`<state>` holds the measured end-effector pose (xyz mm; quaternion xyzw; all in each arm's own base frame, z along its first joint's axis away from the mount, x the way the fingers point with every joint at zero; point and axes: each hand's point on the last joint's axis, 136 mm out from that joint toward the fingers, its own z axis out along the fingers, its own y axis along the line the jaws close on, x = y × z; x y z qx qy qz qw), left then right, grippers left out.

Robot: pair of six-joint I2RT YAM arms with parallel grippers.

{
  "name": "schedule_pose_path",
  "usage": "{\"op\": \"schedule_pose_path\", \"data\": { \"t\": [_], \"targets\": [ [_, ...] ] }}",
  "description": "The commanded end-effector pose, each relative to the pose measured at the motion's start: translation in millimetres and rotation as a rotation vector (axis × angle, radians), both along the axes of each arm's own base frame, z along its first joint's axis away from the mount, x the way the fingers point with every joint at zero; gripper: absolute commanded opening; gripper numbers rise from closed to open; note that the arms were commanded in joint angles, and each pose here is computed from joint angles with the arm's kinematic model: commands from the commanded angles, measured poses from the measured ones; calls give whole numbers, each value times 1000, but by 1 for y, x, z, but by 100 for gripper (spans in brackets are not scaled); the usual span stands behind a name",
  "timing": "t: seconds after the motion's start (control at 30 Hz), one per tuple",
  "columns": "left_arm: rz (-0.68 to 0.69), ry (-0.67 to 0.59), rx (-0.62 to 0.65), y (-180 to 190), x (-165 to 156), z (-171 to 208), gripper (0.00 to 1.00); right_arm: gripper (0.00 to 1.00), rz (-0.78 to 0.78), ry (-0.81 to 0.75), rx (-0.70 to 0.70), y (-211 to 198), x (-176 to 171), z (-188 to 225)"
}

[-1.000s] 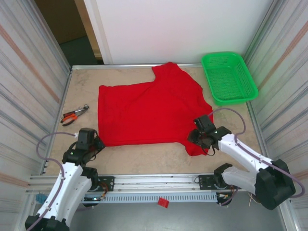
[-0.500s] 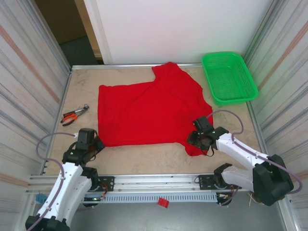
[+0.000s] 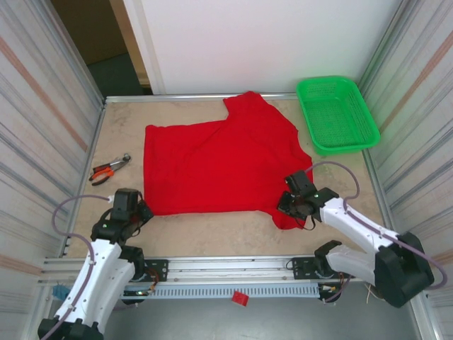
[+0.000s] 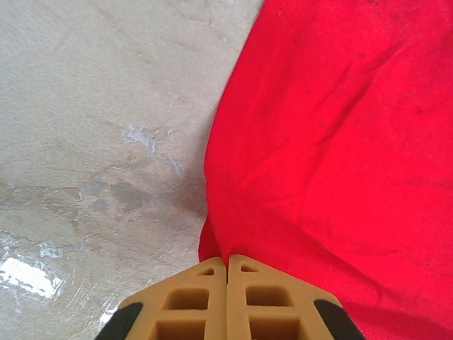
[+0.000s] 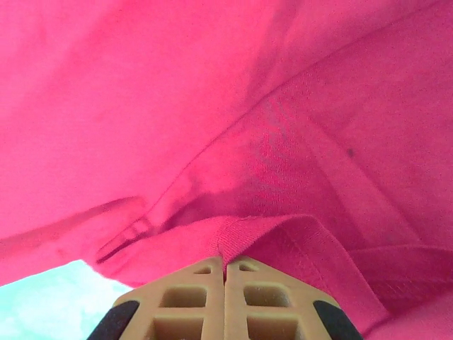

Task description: Fold the inside-out t-shirt

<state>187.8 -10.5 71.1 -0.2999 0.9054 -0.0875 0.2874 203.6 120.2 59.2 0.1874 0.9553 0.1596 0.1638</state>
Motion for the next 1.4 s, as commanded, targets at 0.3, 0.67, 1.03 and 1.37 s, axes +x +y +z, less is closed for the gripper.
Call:
{"op": "schedule_pose_path", "data": {
  "t": [0.3,0.67,1.03,1.37],
  "targets": [
    [-4,-138,23,4,19,67,0,0,56,-248,-20,-16,0,116],
    [15,-195,21,7,19,95,0,0,54,-295,-11,-21,-5,140],
    [-13,-151,95,26,98,79,0,0,149,-223,-85,-4,66,110],
    [-91,-38,140,31,180,41,0,0,159,-135,-60,18,159,66]
  ]
}}
